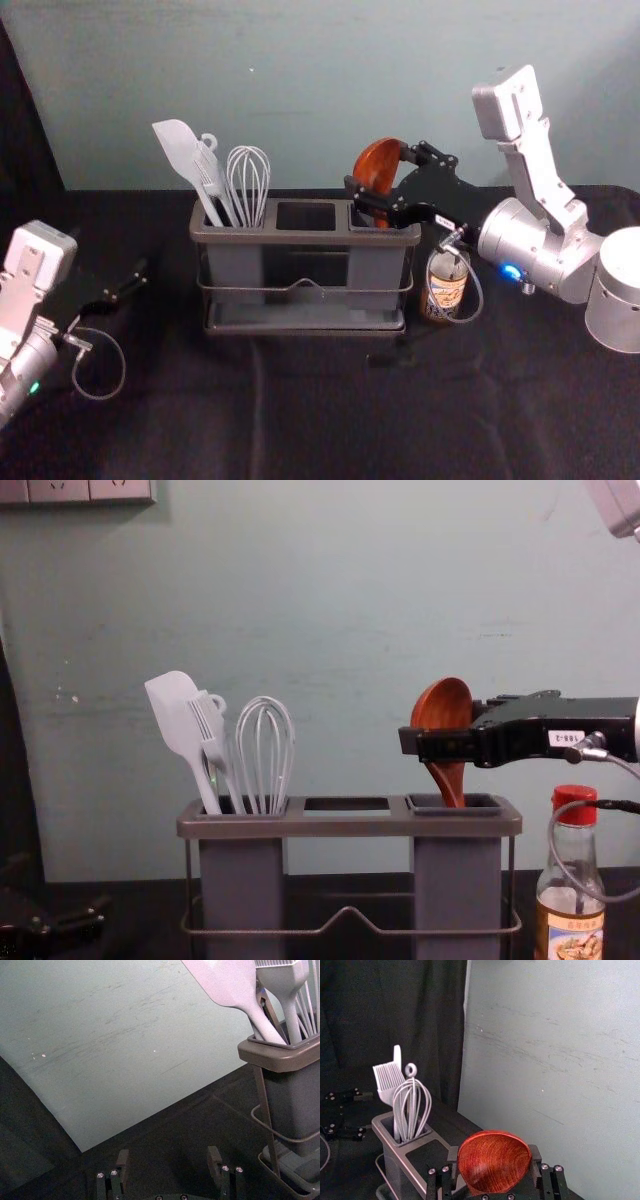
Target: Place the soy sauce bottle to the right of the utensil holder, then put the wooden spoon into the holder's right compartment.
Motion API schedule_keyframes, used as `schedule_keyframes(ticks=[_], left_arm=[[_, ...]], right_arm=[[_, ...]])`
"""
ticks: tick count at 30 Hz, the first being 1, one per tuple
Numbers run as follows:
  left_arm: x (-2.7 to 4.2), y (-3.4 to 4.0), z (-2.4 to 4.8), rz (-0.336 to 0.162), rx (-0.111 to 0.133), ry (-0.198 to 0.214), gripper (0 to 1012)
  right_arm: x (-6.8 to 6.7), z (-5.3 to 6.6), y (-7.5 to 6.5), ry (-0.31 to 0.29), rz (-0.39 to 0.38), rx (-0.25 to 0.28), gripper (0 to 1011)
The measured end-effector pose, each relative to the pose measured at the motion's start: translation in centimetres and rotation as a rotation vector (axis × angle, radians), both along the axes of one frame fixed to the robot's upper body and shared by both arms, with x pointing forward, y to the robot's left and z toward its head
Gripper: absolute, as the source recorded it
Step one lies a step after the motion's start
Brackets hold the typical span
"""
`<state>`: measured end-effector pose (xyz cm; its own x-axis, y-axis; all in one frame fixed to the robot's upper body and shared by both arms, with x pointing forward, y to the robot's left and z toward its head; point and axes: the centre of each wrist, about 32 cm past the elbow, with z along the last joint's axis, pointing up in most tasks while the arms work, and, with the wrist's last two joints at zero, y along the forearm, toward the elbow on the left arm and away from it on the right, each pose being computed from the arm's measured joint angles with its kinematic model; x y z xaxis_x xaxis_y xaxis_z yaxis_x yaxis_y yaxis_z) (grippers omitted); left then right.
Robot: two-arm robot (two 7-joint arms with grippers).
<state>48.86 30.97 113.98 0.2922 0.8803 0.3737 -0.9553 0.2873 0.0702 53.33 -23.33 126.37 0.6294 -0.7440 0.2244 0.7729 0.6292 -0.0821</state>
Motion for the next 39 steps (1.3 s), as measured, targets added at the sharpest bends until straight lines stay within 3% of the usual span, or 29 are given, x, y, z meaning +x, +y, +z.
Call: schedule_keyframes(ticks=[21, 30, 39], left_arm=[[0.00, 0.00, 0.00, 0.000, 0.000, 0.000, 1011], [0.00, 0.00, 0.00, 0.000, 0.000, 0.000, 1011], [0.00, 0.00, 0.00, 0.000, 0.000, 0.000, 1011]], right_arm=[[0.14, -0.27, 0.09, 0.015, 0.001, -0.005, 836], [0.14, -0.23, 0.07, 0.014, 0.002, -0.005, 1003], [0.13, -0.19, 0.07, 0.012, 0.002, -0.005, 1003]])
